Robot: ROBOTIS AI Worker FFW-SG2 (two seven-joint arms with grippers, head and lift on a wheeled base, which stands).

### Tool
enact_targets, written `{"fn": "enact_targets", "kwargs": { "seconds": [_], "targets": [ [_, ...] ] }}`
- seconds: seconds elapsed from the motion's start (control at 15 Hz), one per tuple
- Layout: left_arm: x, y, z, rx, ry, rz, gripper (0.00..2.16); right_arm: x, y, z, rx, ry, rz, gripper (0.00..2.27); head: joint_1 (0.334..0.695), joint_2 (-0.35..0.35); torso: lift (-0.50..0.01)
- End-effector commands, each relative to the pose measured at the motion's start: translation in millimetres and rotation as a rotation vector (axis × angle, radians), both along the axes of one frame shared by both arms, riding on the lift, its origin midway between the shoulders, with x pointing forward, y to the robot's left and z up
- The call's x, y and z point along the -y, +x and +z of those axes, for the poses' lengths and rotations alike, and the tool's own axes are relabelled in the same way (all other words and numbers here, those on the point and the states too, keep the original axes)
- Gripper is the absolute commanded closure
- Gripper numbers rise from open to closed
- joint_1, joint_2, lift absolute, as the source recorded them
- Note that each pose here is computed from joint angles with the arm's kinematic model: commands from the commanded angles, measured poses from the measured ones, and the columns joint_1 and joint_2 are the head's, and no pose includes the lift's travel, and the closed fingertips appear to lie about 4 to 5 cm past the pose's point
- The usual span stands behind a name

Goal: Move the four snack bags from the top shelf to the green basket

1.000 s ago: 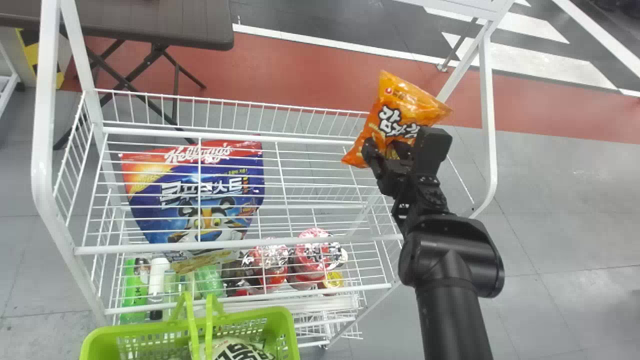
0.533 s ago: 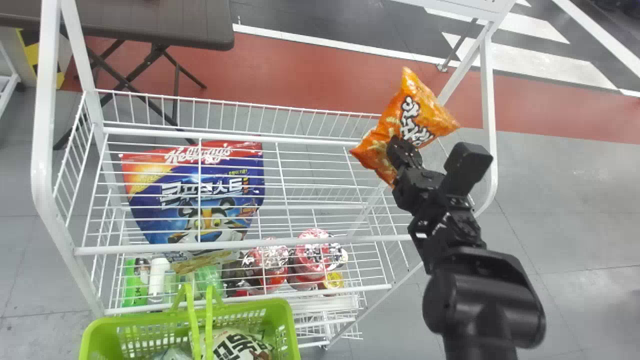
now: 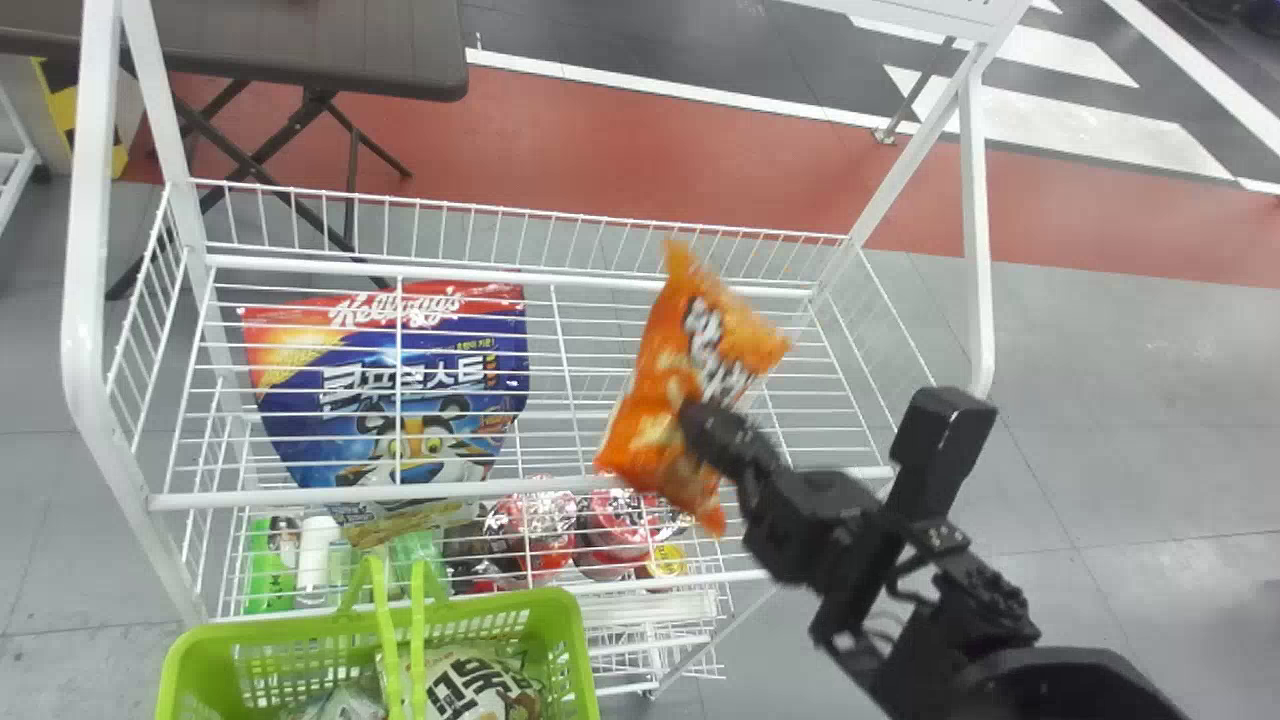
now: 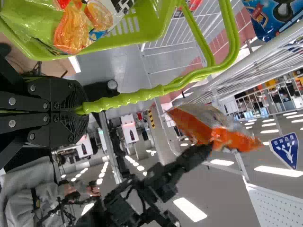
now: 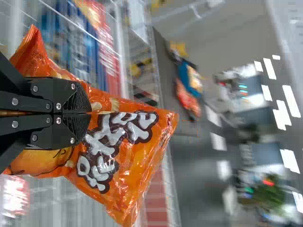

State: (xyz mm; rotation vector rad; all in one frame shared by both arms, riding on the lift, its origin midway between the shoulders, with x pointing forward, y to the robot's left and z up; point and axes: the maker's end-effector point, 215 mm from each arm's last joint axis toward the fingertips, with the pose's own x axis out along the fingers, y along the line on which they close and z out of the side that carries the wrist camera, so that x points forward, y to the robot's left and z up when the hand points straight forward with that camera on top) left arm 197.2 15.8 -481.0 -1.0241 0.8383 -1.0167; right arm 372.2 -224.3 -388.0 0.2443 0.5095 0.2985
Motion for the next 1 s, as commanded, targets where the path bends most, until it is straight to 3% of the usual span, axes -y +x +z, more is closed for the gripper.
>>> {"fn": "enact_targets", "kwargs": {
  "seconds": [0.0, 0.27, 0.47, 0.73, 0.93],
  "targets": [
    [0.1, 2.1, 1.5, 0.0, -0.007, 0.011, 1.66, -24.1, -58.2, -30.5, -0.218, 0.036, 0.079, 2.24, 0.695, -0.35, 0.0],
    [-6.0, 5.4, 3.5, 0.001, -0.014, 0.037, 1.66, -64.3, -148.5, -57.6, -0.496, 0.173, 0.213, 2.25, 0.695, -0.35, 0.0],
    [-4.2, 4.8, 5.8, 0.006, -0.02, 0.036, 1.66, -82.7, -175.8, -83.3, -0.579, 0.194, 0.245, 2.25, 0.695, -0.35, 0.0],
    [-1.7, -0.4, 8.5, 0.006, -0.027, 0.029, 1.66, -111.3, -149.4, -100.9, -0.461, 0.099, 0.283, 2.25, 0.695, -0.345, 0.0],
    [-1.5, -4.5, 10.3, 0.007, -0.028, 0.023, 1.66, -122.3, -121.7, -99.0, -0.333, 0.037, 0.284, 2.25, 0.695, -0.296, 0.0]
  ]
}}
